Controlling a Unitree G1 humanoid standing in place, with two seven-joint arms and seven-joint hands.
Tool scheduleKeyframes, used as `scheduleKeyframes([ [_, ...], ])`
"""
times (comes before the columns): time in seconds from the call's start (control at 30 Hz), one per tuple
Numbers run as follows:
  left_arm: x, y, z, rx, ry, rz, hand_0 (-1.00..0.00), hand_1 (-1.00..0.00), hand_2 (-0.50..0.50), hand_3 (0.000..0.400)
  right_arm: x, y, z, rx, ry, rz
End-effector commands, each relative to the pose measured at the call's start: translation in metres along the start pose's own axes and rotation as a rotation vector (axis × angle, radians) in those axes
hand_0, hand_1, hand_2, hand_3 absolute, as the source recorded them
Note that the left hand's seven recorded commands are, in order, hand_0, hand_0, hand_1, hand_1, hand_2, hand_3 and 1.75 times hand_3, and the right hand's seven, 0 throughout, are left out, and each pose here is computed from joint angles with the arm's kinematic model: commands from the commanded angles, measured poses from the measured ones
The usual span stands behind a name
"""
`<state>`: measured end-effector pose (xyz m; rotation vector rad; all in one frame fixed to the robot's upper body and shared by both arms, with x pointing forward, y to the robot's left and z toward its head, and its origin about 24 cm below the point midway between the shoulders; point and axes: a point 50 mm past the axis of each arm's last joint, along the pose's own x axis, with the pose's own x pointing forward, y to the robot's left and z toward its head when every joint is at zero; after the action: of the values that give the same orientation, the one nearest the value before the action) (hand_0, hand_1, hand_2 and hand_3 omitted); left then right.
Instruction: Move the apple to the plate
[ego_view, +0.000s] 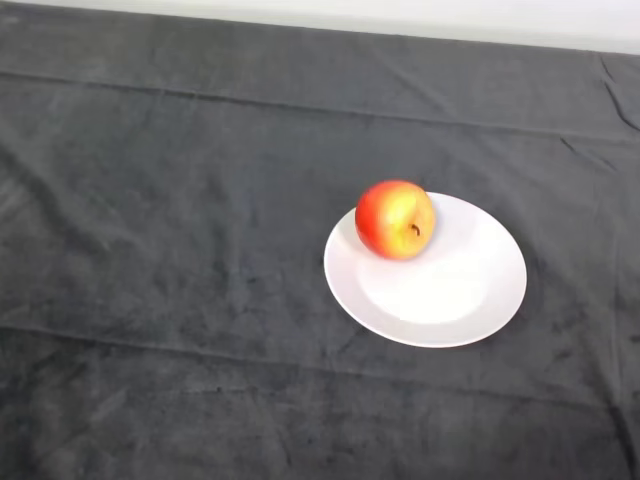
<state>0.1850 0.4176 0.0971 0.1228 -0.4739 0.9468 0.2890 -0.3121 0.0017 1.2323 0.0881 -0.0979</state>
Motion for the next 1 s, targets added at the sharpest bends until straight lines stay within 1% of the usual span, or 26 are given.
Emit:
scheduleKeyframes([
  [0.03, 0.0031, 0.0059, -0.0011, -0.022, -0.002, 0.062, 0.00, 0.00, 0.00, 0.000, -0.0007, 0.0026, 0.0094, -0.007, -0.019, 0.003],
  [1.0, 0.0019, 0.0012, -0.0050, -0.031, 0.016, 0.031, 0.00, 0.00, 0.00, 0.000, -0.0007, 0.0026, 0.0095, -0.007, -0.019, 0.004],
])
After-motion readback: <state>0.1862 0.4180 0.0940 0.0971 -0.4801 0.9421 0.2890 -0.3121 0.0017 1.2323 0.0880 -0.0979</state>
